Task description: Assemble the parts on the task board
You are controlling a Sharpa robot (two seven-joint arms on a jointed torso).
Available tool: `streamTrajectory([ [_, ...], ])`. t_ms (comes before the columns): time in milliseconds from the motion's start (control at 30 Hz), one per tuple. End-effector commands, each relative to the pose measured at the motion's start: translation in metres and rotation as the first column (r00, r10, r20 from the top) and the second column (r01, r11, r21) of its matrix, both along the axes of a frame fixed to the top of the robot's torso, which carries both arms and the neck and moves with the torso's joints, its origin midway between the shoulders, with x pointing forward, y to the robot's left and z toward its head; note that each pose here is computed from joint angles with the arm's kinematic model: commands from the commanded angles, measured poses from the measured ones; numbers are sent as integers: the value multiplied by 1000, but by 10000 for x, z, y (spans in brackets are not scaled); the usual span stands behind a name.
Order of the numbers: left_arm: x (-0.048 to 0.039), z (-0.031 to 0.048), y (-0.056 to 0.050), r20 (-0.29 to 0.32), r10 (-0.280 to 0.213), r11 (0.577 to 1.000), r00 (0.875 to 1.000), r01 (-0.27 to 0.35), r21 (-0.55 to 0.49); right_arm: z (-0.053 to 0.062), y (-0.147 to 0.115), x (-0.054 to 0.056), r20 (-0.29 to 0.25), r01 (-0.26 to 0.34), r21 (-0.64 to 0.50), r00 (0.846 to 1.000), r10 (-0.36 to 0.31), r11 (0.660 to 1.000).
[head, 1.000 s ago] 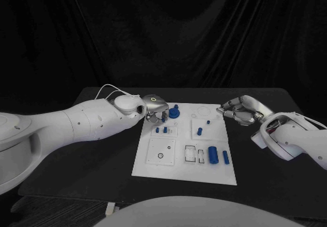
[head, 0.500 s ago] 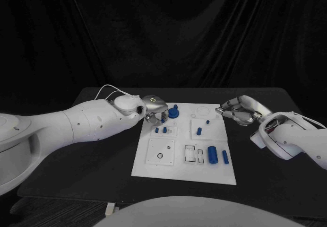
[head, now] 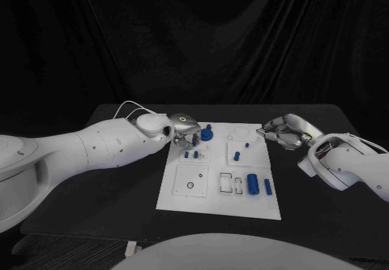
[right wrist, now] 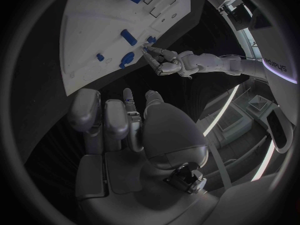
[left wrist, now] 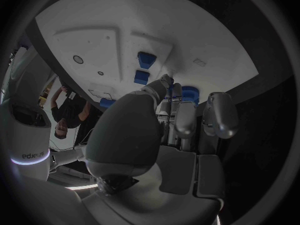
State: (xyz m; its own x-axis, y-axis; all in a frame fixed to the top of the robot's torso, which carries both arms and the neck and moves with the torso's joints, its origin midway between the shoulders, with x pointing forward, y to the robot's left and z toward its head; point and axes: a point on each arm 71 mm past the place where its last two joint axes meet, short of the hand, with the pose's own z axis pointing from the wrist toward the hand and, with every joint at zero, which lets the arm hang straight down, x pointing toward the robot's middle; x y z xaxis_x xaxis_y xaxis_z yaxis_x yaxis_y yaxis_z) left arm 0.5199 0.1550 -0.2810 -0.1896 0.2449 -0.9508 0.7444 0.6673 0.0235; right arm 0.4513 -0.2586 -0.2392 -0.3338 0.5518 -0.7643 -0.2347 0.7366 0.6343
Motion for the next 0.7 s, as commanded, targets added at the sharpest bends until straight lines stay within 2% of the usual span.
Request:
streamTrajectory([
  [33, -6, -23, -22, -19, -3, 1000, 1000, 3, 12, -23, -9, -6, -18, 9, -7, 1000, -9, 1000],
  [367, -11, -92, -12, -41, 12, 999, 999, -11, 30, -29, -11, -9, -23, 10, -9, 1000, -10, 1000],
  [700, -9, -129, 29, -33, 38, 999, 999, -37, 32, -53, -12, -19, -34, 8, -12, 999, -9, 1000],
])
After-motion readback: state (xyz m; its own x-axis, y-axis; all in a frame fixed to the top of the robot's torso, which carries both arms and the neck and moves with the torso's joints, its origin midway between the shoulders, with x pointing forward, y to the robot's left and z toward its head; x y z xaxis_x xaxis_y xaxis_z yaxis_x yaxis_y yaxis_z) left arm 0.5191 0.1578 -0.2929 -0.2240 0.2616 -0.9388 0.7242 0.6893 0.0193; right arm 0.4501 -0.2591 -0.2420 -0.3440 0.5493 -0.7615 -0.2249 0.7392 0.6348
